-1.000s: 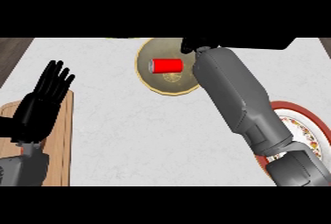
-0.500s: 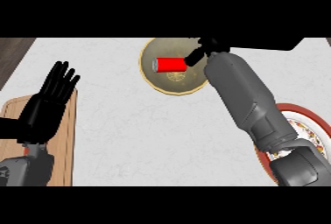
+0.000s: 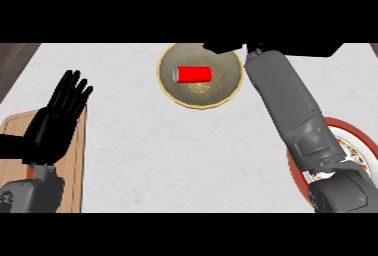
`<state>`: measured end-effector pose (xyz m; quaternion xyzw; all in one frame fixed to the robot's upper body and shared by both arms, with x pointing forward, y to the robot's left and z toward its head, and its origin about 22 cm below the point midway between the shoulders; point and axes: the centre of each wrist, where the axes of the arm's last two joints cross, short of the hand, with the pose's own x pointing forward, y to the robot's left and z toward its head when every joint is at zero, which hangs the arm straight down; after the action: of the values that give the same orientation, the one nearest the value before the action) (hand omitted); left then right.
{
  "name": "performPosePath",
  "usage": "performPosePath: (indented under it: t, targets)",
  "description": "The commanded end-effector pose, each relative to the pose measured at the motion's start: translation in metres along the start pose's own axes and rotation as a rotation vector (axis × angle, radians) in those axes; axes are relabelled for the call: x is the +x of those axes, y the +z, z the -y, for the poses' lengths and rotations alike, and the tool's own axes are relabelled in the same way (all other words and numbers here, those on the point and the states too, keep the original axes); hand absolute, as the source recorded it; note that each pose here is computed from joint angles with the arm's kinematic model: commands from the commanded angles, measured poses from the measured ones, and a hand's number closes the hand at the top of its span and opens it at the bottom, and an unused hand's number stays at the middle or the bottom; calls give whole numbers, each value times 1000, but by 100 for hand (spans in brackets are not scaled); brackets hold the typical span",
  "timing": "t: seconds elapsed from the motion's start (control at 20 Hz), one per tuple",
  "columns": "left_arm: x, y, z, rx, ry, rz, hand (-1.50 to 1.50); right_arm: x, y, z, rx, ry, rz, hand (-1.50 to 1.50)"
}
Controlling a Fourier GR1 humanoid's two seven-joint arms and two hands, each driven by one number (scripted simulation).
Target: Pick the can from the plate and place it in the bowl
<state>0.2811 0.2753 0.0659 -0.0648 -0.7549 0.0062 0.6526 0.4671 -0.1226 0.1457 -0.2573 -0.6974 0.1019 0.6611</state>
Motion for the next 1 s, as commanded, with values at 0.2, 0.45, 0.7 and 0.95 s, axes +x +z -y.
performPosePath:
  t: [0.2, 0.45, 0.7, 0.95]
  targets:
    - [-6, 8, -12, 41, -5, -10, 0, -38, -15, 46, -159, -139, -37, -150]
    - [-2, 5, -15, 59, -8, 4, 0, -80, -18, 97, -161, -161, -55, -150]
    - [-14, 8, -27, 97, -5, -25, 0, -123, -5, 143, -113, -147, -55, -150]
    - [3, 31, -27, 81, -2, -33, 0, -151, 16, 165, -55, -179, -75, -150]
